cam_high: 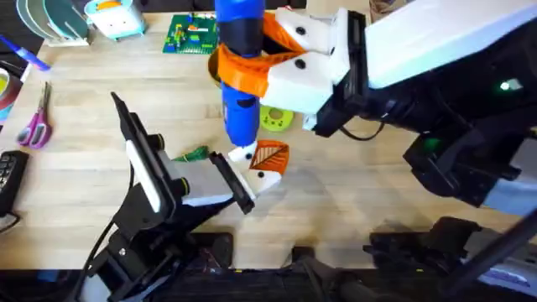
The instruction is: Pick up the gripper from the table and insert it into the empty holder that is missing its gripper. Then pick up a screw, insert it into the mounting hole, and use the screwdriver to tighten it. Finally, clean up the table by picking up the vegetable and placing it into the bucket.
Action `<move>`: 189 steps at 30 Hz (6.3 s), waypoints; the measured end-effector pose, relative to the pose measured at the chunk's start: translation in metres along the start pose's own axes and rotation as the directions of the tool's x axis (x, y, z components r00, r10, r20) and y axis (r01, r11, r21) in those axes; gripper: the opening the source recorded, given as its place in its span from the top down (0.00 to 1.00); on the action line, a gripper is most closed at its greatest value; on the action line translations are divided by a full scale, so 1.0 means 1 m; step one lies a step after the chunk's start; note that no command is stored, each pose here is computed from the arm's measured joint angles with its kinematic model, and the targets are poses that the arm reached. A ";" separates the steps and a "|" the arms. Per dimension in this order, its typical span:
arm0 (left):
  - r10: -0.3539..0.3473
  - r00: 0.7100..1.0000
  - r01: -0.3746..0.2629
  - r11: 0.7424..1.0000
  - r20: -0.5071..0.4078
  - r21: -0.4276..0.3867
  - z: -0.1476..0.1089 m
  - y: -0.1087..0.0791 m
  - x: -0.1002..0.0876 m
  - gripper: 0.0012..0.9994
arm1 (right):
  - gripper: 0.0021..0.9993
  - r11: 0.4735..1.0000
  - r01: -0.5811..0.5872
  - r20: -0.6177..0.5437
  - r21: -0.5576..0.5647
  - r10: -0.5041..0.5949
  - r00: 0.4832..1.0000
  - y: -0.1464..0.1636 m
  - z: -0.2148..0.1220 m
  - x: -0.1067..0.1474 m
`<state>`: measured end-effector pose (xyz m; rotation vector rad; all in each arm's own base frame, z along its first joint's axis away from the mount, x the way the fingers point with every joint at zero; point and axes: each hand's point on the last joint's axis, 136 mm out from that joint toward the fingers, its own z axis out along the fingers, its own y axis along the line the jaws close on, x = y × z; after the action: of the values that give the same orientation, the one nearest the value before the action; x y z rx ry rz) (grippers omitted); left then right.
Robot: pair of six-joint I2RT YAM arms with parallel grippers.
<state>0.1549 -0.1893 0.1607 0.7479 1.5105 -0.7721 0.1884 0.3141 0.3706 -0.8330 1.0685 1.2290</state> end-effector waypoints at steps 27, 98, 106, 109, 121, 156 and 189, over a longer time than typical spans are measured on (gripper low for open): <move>0.000 1.000 0.000 1.000 0.000 0.000 0.000 0.000 0.000 0.98 | 0.98 0.999 -0.036 -0.064 -0.003 0.036 0.997 -0.003 -0.002 0.015; 0.000 1.000 0.000 1.000 0.000 0.000 0.000 0.000 0.000 0.98 | 0.43 0.683 0.666 -0.951 -0.301 -0.269 -0.154 -0.234 -0.250 0.249; 0.000 1.000 0.000 1.000 0.000 0.001 0.000 0.000 0.000 0.98 | 0.01 0.697 0.640 -0.945 -0.323 -0.272 -0.181 -0.232 -0.241 0.246; 0.000 1.000 0.000 1.000 0.000 0.001 0.000 0.000 0.000 0.98 | 0.01 0.715 0.654 -0.968 -0.248 -0.211 -0.136 -0.232 -0.242 0.245; 0.000 1.000 0.000 1.000 0.001 0.000 0.000 0.000 0.000 0.01 | 0.01 0.761 0.588 -0.957 0.274 0.155 0.246 -0.199 -0.229 0.235; 0.004 0.742 -0.340 0.864 -0.670 -0.372 -0.158 0.055 -0.071 0.01 | 0.01 0.670 0.469 -0.766 0.576 0.242 0.595 -0.181 -0.182 0.170; -0.612 0.114 -0.231 0.750 -0.783 -0.620 -0.178 0.099 0.004 0.01 | 0.01 0.674 0.463 -0.773 0.575 0.262 0.578 -0.178 -0.187 0.174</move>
<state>0.1348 0.0133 0.1625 0.4503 3.0149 0.3436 0.3306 0.1644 0.1377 -0.7777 2.0620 0.0872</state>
